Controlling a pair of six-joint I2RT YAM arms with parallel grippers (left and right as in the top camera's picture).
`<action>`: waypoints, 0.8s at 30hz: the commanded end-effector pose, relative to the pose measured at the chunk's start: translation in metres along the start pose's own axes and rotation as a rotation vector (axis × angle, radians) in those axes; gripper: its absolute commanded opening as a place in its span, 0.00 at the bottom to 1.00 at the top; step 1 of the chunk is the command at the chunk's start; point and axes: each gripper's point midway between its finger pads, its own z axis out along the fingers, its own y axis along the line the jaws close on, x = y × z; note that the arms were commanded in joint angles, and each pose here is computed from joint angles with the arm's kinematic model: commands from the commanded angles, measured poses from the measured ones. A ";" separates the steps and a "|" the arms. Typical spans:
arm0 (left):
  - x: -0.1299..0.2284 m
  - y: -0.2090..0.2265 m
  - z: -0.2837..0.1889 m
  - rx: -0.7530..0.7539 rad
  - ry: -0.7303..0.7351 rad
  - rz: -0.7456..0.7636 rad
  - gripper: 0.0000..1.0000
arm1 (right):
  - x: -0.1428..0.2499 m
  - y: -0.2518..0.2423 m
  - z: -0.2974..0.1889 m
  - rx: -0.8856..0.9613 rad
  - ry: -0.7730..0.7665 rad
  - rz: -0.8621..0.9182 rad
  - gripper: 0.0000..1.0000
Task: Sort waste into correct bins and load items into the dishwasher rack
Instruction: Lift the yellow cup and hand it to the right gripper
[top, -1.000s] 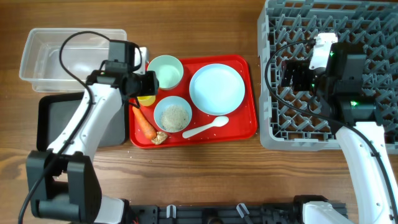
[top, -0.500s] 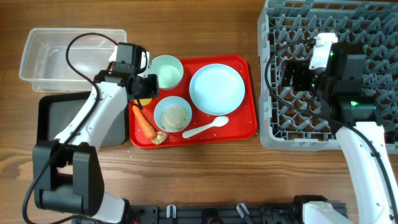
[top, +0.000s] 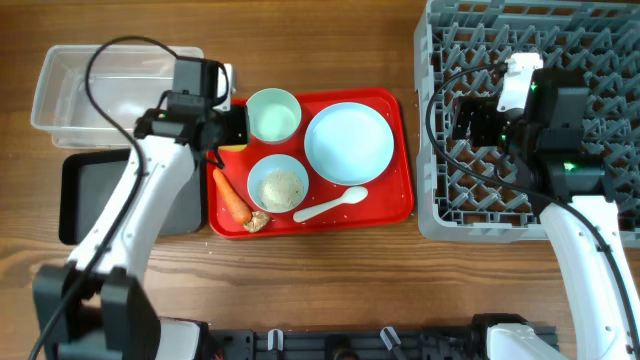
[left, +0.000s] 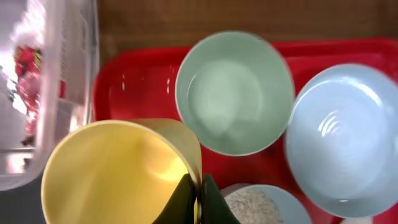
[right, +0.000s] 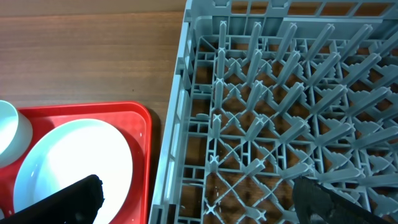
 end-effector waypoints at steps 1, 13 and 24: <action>-0.033 -0.009 -0.040 0.023 -0.131 0.011 0.04 | -0.007 0.005 -0.002 -0.019 -0.014 0.001 1.00; -0.087 -0.115 -0.100 0.649 -0.307 -0.014 0.04 | -0.062 0.036 -0.002 -0.210 -0.233 -0.002 1.00; -0.082 -0.172 -0.136 1.099 -0.234 0.093 0.04 | -0.043 0.153 -0.032 -1.120 -0.313 -0.305 1.00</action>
